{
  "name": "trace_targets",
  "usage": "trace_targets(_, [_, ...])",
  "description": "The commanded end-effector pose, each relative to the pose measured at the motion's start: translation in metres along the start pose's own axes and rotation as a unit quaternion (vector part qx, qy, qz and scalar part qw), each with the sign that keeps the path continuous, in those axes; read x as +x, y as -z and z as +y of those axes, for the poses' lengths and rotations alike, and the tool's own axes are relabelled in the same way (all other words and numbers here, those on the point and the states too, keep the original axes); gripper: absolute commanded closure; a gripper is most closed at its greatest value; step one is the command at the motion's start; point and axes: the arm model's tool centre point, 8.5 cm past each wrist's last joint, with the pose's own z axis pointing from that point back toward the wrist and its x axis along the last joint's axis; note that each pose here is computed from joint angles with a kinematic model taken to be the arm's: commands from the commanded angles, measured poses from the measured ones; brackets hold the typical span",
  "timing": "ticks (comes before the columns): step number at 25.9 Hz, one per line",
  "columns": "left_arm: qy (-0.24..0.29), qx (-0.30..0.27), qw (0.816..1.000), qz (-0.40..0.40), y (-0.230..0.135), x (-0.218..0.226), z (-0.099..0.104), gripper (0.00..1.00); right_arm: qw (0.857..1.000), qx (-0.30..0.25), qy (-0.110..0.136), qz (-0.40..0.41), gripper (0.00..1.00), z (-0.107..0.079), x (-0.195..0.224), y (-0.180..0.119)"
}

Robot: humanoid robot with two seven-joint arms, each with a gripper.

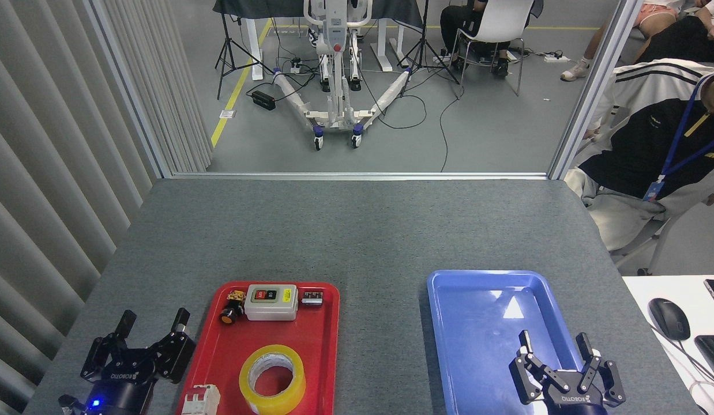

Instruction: Place and move tape with both arms

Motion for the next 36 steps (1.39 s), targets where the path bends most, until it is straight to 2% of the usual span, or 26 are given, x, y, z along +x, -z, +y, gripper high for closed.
trace_targets(1, [0.0,-0.003,1.0,0.001,0.0,-0.001,0.0,0.0,1.0,-0.005,-0.003,0.006,0.01,-0.003,-0.002,-0.001])
trace_targets(8, [0.003,-0.006,1.0,0.004,0.0,-0.004,0.001,0.0,0.999,0.001,-0.005,0.032,0.01,0.0,-0.005,-0.004])
trace_targets(16, [0.008,-0.005,1.0,-0.003,0.004,-0.006,0.006,0.0,1.0,-0.003,-0.004,0.023,0.01,0.001,-0.003,-0.004])
trace_targets(19, [0.028,-0.032,0.999,-0.03,0.018,-0.011,0.016,0.0,1.0,0.002,-0.004,0.024,0.01,0.002,-0.004,-0.005])
trace_targets(21, [0.037,-0.081,0.994,-0.057,0.029,-0.006,0.017,0.0,1.0,0.005,-0.004,0.025,0.01,0.003,-0.004,-0.006])
trace_targets(24, [0.048,-0.163,0.982,-0.076,0.04,0.0,0.014,0.0,1.0,0.011,-0.004,0.026,0.01,0.005,-0.004,-0.007])
trace_targets(27, [0.065,-0.234,0.963,-0.121,0.049,0.022,0.006,0.0,1.0,0.014,-0.003,0.026,0.01,0.006,-0.004,-0.007])
trace_targets(32, [0.124,-0.25,0.921,-0.273,0.059,0.063,0.012,0.0,1.0,0.013,-0.001,0.024,0.01,0.006,-0.003,-0.008])
trace_targets(34, [0.134,-0.262,0.911,-0.29,0.061,0.069,0.01,0.0,1.0,0.015,0.001,0.024,0.01,0.007,-0.002,-0.009])
trace_targets(36, [0.137,-0.3,0.9,-0.284,0.066,0.067,-0.003,0.0,1.0,0.016,0.002,0.023,0.01,0.008,-0.002,-0.01])
